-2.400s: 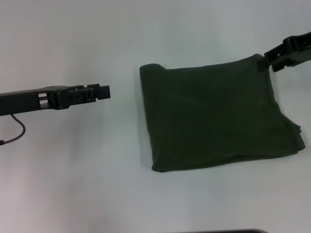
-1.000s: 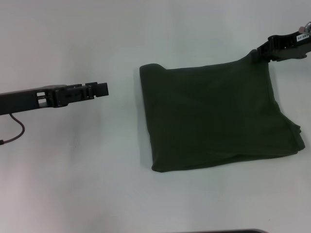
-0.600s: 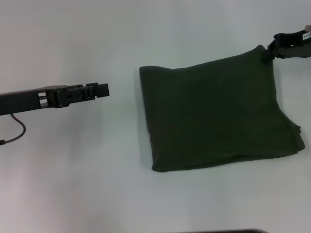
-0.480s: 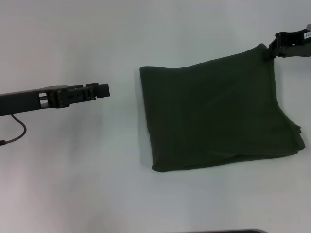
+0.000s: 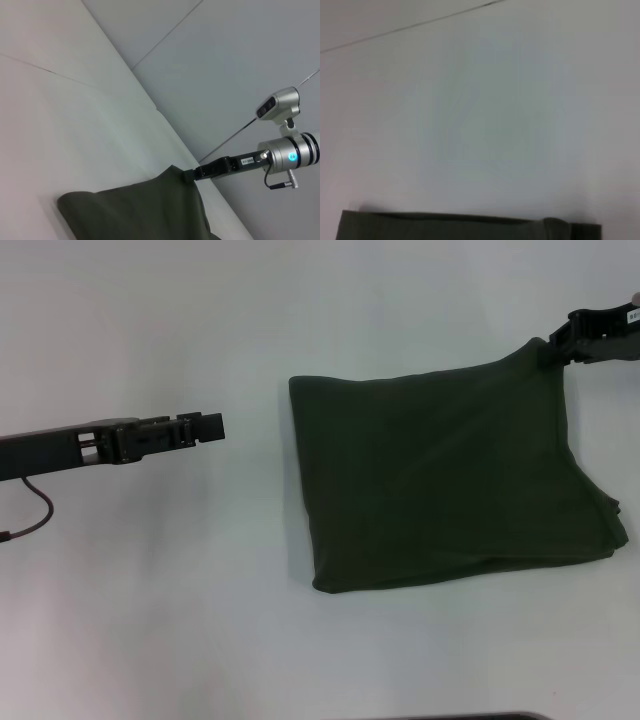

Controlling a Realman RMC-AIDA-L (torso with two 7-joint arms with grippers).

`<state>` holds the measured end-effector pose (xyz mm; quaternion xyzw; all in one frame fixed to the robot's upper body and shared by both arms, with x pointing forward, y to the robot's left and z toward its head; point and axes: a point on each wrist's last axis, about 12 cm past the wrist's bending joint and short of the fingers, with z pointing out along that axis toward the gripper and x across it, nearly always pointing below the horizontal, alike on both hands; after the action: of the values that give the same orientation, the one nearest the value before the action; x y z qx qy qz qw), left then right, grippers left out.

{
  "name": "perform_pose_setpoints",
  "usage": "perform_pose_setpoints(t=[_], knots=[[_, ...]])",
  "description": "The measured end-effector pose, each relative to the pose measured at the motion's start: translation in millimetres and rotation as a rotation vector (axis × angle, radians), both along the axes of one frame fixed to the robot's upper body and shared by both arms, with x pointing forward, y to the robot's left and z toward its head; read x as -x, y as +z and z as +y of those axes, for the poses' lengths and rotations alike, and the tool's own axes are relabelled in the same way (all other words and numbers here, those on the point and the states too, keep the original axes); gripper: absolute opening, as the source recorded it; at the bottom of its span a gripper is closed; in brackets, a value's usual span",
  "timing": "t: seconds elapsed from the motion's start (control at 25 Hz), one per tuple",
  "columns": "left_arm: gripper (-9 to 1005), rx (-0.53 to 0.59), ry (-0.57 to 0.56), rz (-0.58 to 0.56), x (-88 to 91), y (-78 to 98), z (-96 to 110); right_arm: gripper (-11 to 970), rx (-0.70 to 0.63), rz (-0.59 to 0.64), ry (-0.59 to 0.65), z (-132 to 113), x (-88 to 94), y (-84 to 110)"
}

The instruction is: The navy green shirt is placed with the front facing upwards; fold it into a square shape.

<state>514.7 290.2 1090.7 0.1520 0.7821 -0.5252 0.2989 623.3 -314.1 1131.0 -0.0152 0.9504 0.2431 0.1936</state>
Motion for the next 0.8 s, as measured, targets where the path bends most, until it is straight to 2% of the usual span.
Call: perform_pose_setpoints(t=[0.16, 0.32, 0.44, 0.48, 0.6, 0.68, 0.8], knots=[[631, 0.000, 0.003, 0.000, 0.1, -0.2, 0.4, 96, 0.005, 0.008, 0.016, 3.2, -0.1, -0.4], [631, 0.001, 0.003, 0.002, 0.9, -0.4, 1.1, 286, 0.011, 0.004, 0.015, -2.9, -0.7, 5.6], [631, 0.006, -0.014, 0.031, 1.6, 1.5, 1.9, 421, 0.028, -0.008, 0.004, -18.6, -1.1, 18.8], [631, 0.011, -0.038, 0.062, 2.5, 3.3, 1.0, 465, 0.024, -0.012, -0.001, -24.6, -0.5, 25.2], [631, 0.030, -0.098, 0.198, 5.3, 5.9, -6.1, 463, -0.029, -0.019, 0.012, -33.2, 4.9, 42.0], [630, 0.030, -0.104, 0.316, 4.6, 2.4, -14.7, 462, -0.065, -0.026, 0.045, -33.4, 9.3, 49.9], [630, 0.025, -0.106, 0.500, 0.1, -11.5, -39.3, 460, -0.106, -0.039, 0.104, -28.5, 13.3, 54.2]])
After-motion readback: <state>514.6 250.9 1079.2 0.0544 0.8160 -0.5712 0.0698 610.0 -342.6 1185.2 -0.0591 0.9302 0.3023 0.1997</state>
